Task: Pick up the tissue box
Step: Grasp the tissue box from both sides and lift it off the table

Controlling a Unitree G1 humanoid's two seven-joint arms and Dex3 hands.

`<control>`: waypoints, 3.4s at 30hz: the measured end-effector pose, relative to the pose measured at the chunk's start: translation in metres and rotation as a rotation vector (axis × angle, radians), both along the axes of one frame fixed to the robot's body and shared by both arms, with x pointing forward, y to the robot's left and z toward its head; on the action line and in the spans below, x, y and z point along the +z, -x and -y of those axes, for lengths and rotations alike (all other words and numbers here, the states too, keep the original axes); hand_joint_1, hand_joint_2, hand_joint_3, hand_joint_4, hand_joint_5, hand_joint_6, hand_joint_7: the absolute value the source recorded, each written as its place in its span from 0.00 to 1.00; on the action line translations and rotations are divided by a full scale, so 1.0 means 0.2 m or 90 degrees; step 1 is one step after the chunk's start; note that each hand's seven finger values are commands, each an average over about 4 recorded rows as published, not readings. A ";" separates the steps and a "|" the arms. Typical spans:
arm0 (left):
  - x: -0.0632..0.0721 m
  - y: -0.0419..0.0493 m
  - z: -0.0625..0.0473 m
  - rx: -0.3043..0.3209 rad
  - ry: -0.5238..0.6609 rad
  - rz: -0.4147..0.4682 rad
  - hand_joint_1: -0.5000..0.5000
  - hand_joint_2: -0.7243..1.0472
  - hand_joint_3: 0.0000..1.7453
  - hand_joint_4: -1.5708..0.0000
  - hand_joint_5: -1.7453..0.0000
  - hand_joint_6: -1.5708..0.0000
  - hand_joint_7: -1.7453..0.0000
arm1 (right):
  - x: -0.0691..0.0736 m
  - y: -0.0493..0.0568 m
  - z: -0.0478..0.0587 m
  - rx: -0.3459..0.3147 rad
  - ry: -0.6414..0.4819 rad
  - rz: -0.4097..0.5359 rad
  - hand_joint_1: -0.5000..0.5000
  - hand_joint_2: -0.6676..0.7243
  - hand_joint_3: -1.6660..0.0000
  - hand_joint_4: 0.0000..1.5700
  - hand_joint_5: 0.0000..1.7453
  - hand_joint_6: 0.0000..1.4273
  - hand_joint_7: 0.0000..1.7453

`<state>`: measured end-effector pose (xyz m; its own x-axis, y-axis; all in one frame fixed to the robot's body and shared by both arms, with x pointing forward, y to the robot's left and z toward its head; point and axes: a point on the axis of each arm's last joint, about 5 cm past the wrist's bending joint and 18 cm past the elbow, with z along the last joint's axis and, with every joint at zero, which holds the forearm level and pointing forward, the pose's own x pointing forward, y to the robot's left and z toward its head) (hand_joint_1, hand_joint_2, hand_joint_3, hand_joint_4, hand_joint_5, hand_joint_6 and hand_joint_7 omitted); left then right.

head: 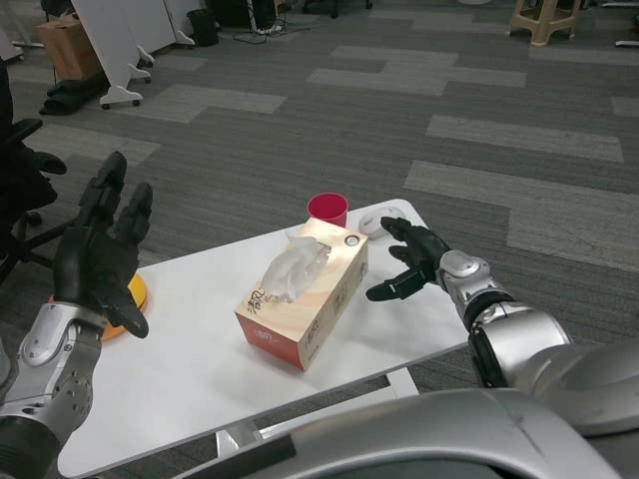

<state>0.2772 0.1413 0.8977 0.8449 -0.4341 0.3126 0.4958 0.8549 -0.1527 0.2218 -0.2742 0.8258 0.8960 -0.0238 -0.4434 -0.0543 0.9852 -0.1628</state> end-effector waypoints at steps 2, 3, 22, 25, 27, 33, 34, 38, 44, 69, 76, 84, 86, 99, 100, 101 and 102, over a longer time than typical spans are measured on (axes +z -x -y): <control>0.00 0.002 0.00 0.000 0.000 -0.001 1.00 0.05 0.03 1.00 1.00 1.00 1.00 | -0.01 0.00 -0.02 0.000 0.005 -0.005 0.54 0.41 0.67 0.00 0.15 0.00 0.00; 0.00 0.003 0.00 0.000 0.000 -0.001 1.00 0.05 0.04 1.00 1.00 1.00 1.00 | -0.01 -0.01 -0.03 0.003 0.006 -0.007 0.54 0.41 0.67 0.00 0.14 0.00 0.00; -0.03 0.024 0.01 -0.026 -0.016 -0.023 1.00 0.05 0.05 1.00 1.00 1.00 1.00 | 0.03 -0.14 -0.17 0.028 0.063 -0.004 0.54 0.41 0.67 0.00 0.12 0.00 0.00; -0.05 0.030 0.03 -0.054 -0.048 -0.046 1.00 0.05 0.05 1.00 1.00 1.00 1.00 | 0.04 -0.15 -0.17 0.024 0.069 0.000 0.54 0.41 0.67 0.00 0.17 0.00 0.00; -0.08 0.037 0.04 -0.073 -0.077 -0.068 1.00 0.05 0.05 1.00 1.00 1.00 1.00 | 0.04 -0.15 -0.18 0.021 0.072 0.000 0.54 0.41 0.67 0.00 0.14 0.00 0.00; -0.15 0.052 0.04 -0.093 -0.132 -0.118 1.00 0.05 0.05 1.00 1.00 1.00 1.00 | 0.03 -0.15 -0.18 0.018 0.074 0.000 0.54 0.41 0.67 0.00 0.14 0.00 0.00; -0.15 0.051 0.04 -0.094 -0.140 -0.122 1.00 0.05 0.05 1.00 1.00 1.00 1.00 | 0.03 -0.15 -0.18 0.017 0.074 0.000 0.54 0.41 0.67 0.00 0.12 0.00 0.00; -0.18 0.046 0.04 -0.101 -0.175 -0.141 1.00 0.10 0.05 1.00 1.00 1.00 1.00 | 0.03 -0.16 -0.18 0.016 0.074 0.001 0.54 0.41 0.67 0.00 0.12 0.00 0.00; -0.21 0.034 0.06 -0.109 -0.223 -0.188 1.00 0.20 0.05 1.00 1.00 1.00 1.00 | 0.03 -0.16 -0.19 0.013 0.075 0.001 0.54 0.41 0.67 0.00 0.14 0.00 0.00; -0.24 0.009 0.10 -0.163 -0.374 -0.271 1.00 0.20 0.03 1.00 1.00 1.00 1.00 | -0.01 -0.13 -0.23 0.028 0.085 -0.029 0.57 0.41 0.71 0.00 0.11 0.00 0.00; -0.24 0.009 0.12 -0.173 -0.379 -0.268 1.00 0.20 0.05 1.00 1.00 1.00 1.00 | -0.01 -0.13 -0.24 0.035 0.088 -0.031 0.54 0.41 0.71 0.00 0.11 0.00 0.00; -0.25 0.009 0.11 -0.170 -0.377 -0.271 1.00 0.20 0.01 1.00 1.00 1.00 1.00 | -0.01 -0.13 -0.24 0.038 0.090 -0.030 0.56 0.41 0.71 0.00 0.11 0.00 0.00; -0.25 0.009 0.11 -0.168 -0.377 -0.272 1.00 0.20 0.03 1.00 1.00 1.00 1.00 | -0.01 -0.13 -0.24 0.041 0.092 -0.030 0.57 0.41 0.71 0.00 0.11 0.00 0.00; -0.25 0.008 0.11 -0.164 -0.372 -0.276 1.00 0.20 0.05 1.00 1.00 1.00 1.00 | -0.03 -0.10 -0.24 0.059 0.098 -0.021 0.58 0.41 0.71 0.00 0.11 0.00 0.00; -0.25 0.008 0.11 -0.164 -0.371 -0.277 1.00 0.20 0.05 1.00 1.00 1.00 1.00 | -0.03 -0.10 -0.24 0.060 0.098 -0.021 0.58 0.41 0.71 0.00 0.11 0.00 0.00; -0.25 0.008 0.11 -0.163 -0.370 -0.277 1.00 0.20 0.05 1.00 1.00 1.00 1.00 | -0.03 -0.10 -0.24 0.060 0.098 -0.020 0.58 0.41 0.71 0.00 0.11 0.00 0.00; -0.25 0.008 0.11 -0.163 -0.370 -0.277 1.00 0.20 0.05 1.00 1.00 1.00 1.00 | -0.03 -0.09 -0.24 0.061 0.098 -0.019 0.58 0.41 0.71 0.00 0.11 0.00 0.00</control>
<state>0.2755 0.1195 0.8480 0.6901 -0.6257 -0.3636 0.6876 0.7236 0.0597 0.2407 -0.2257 0.8192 0.8838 -0.0091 -0.4679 -0.1533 0.9390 -0.3078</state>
